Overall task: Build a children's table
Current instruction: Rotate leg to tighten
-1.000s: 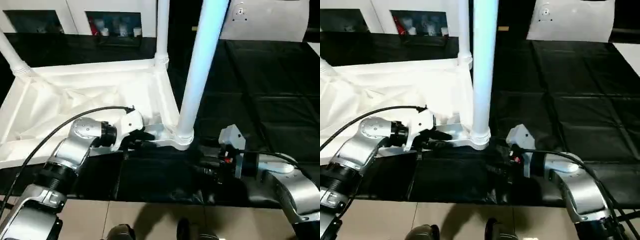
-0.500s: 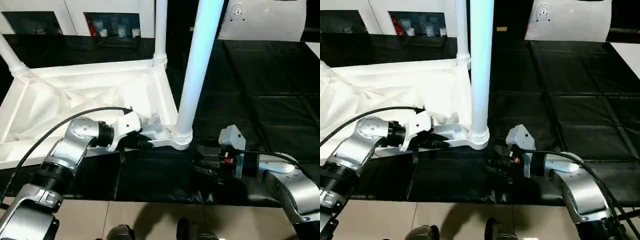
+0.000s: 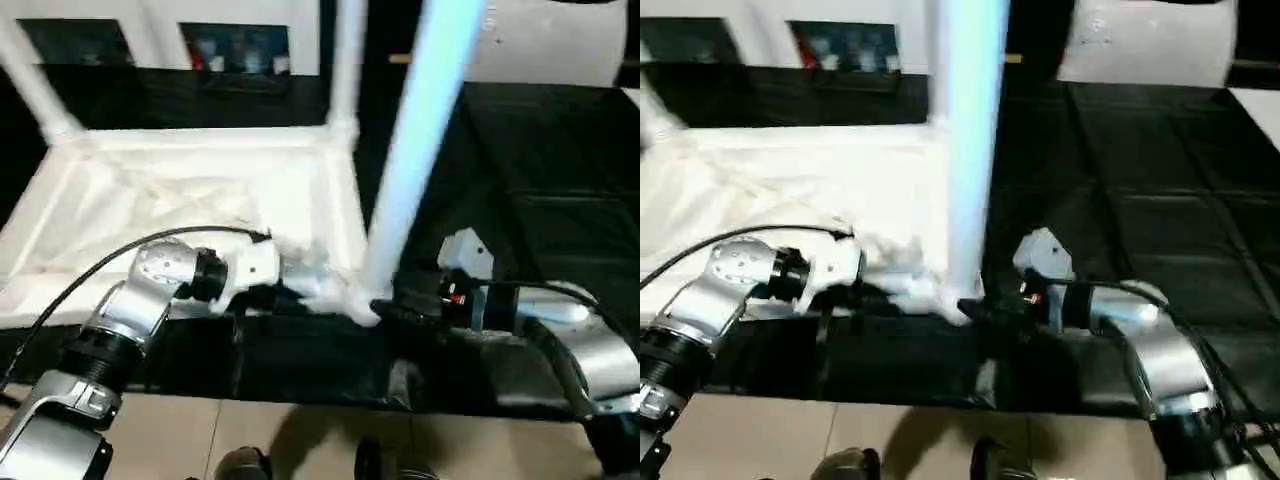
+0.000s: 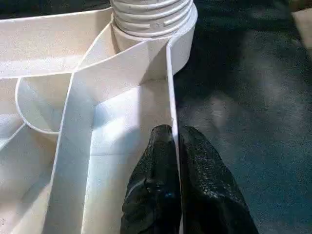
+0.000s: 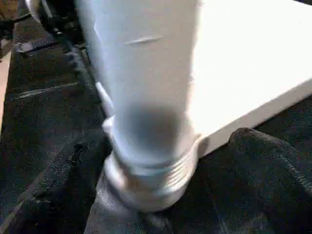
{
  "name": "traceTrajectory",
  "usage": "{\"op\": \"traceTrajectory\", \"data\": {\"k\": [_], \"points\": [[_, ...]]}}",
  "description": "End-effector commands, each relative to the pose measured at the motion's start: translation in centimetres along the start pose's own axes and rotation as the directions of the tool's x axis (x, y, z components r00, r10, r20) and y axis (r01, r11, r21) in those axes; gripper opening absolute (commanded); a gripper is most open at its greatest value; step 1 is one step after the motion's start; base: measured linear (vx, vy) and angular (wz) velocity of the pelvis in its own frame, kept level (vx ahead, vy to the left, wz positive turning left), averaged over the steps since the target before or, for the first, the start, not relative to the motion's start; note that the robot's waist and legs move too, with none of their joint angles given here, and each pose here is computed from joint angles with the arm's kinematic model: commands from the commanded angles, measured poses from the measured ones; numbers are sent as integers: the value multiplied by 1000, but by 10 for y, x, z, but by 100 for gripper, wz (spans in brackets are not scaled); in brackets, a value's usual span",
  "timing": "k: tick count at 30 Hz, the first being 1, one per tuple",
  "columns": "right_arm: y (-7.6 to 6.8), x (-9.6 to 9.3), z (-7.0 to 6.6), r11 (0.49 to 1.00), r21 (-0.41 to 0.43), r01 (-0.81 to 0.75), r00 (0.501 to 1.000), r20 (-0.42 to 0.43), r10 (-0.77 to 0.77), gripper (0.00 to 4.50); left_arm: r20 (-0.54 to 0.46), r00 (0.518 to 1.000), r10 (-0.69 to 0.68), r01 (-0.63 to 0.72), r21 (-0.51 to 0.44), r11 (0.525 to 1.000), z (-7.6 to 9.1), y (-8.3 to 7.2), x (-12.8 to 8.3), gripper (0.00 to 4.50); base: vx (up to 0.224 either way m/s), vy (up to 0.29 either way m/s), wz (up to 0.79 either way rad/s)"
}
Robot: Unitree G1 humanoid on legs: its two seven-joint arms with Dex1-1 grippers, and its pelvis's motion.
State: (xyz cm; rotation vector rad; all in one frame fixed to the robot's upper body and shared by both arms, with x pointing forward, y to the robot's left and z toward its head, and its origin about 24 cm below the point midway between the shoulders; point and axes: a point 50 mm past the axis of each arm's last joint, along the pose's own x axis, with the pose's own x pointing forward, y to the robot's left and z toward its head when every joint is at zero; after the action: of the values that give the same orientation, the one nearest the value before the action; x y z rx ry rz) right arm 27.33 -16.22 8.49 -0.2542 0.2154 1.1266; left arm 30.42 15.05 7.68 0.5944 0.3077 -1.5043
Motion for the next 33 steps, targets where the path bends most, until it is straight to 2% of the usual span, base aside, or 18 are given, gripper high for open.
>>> {"op": "traceTrajectory", "data": {"k": [1, 4, 5, 7, 19, 22, 29, 33], "points": [[-1, 3, -2, 999, -24, -26, 999, -21, 26, 450, -4, 994, -114, 114, 75, 991, 8, -4, 9, 4, 0, 0, 0], [0, 7, -2, 998, -22, -63, 998, -10, 63, 450, -6, 992, -123, 124, 84, 989, 8, -3, 10, 4, 0, 0, 0], [0, 8, -2, 997, -22, -75, 997, -7, 75, 431, -7, 992, -124, 124, 88, 988, 8, -3, 11, 1, 0, 0, 0], [1, 11, -2, 992, -20, -123, 992, -2, 123, 420, -11, 993, -121, 121, 97, 988, 10, 1, 10, 0, 0, 0, 0], [1, 17, -2, 983, -2, -186, 983, 6, 186, 327, -19, 992, -122, 123, 97, 988, 8, 2, 8, 0, 0, 0, 0], [3, 17, -4, 977, 15, -212, 977, 10, 212, 289, -17, 992, -125, 126, 89, 988, 6, 1, 8, 0, 0, 0, 0], [8, 17, -8, 969, 51, -240, 971, 24, 239, 270, 11, 992, -129, 129, 50, 990, 4, -2, 8, 0, 0, 0, 0], [16, 19, -8, 961, 103, -258, 966, 54, 253, 268, 40, 995, -96, 96, 2, 995, 6, 0, 11, 0, 0, 0, 0]]}}
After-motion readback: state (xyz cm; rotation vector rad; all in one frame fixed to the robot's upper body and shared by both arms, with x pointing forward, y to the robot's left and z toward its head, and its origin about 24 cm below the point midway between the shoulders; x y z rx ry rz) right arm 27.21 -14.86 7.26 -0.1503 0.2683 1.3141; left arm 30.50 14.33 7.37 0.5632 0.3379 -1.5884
